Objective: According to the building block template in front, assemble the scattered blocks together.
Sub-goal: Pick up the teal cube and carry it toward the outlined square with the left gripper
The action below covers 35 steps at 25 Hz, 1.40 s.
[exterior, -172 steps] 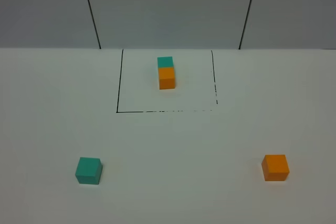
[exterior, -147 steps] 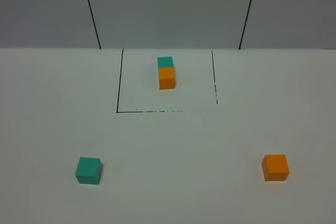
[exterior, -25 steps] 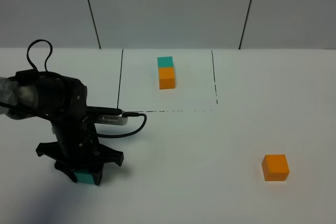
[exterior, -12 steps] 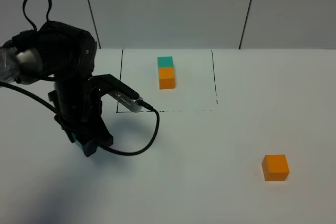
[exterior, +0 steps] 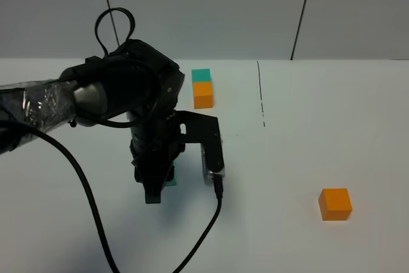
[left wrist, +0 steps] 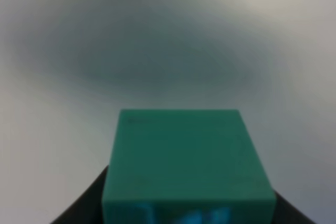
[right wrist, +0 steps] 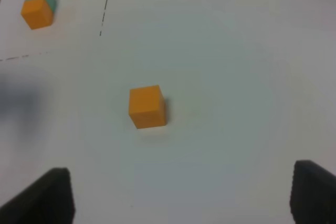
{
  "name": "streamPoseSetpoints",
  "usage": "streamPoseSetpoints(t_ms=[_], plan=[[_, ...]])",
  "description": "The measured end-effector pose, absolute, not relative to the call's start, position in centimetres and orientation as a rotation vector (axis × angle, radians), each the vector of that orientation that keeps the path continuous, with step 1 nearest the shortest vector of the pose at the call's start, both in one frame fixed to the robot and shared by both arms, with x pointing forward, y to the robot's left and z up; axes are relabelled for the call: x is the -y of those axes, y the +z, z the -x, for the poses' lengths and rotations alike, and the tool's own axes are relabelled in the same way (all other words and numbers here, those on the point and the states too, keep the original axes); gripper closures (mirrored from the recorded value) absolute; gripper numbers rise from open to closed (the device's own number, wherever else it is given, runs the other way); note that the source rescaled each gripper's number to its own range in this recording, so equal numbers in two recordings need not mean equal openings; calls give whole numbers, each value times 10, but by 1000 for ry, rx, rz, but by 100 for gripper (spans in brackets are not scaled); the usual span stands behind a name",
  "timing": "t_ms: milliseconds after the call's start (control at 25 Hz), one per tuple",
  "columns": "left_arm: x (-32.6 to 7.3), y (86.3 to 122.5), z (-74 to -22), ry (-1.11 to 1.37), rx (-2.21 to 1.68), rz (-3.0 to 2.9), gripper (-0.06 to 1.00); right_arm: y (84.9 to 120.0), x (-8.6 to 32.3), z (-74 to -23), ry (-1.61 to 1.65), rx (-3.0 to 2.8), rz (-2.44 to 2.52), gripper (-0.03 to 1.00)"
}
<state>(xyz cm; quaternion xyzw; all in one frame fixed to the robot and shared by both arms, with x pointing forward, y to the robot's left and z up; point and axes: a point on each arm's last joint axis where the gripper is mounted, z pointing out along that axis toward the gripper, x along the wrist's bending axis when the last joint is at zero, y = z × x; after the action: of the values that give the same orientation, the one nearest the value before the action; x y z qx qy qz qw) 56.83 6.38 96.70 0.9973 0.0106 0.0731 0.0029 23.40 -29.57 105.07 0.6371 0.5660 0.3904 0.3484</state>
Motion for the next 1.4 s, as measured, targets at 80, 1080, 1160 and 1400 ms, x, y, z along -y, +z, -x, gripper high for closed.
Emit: streamPoseSetpoints(t_ms=[80, 1080, 1160, 1400], plan=[[-59, 967, -568, 264, 38, -3107, 94, 1051, 296, -234, 1012, -1467, -1651, 31], [-2, 916, -632, 146, 6, -3103, 94, 1051, 296, -234, 1012, -1467, -1651, 31], [-1, 910, -634, 138, 7, -3108, 94, 1051, 296, -234, 1012, -1467, -1651, 31], [-1, 898, -634, 110, 24, -3124, 94, 1051, 296, -234, 1012, -1467, -1651, 31]])
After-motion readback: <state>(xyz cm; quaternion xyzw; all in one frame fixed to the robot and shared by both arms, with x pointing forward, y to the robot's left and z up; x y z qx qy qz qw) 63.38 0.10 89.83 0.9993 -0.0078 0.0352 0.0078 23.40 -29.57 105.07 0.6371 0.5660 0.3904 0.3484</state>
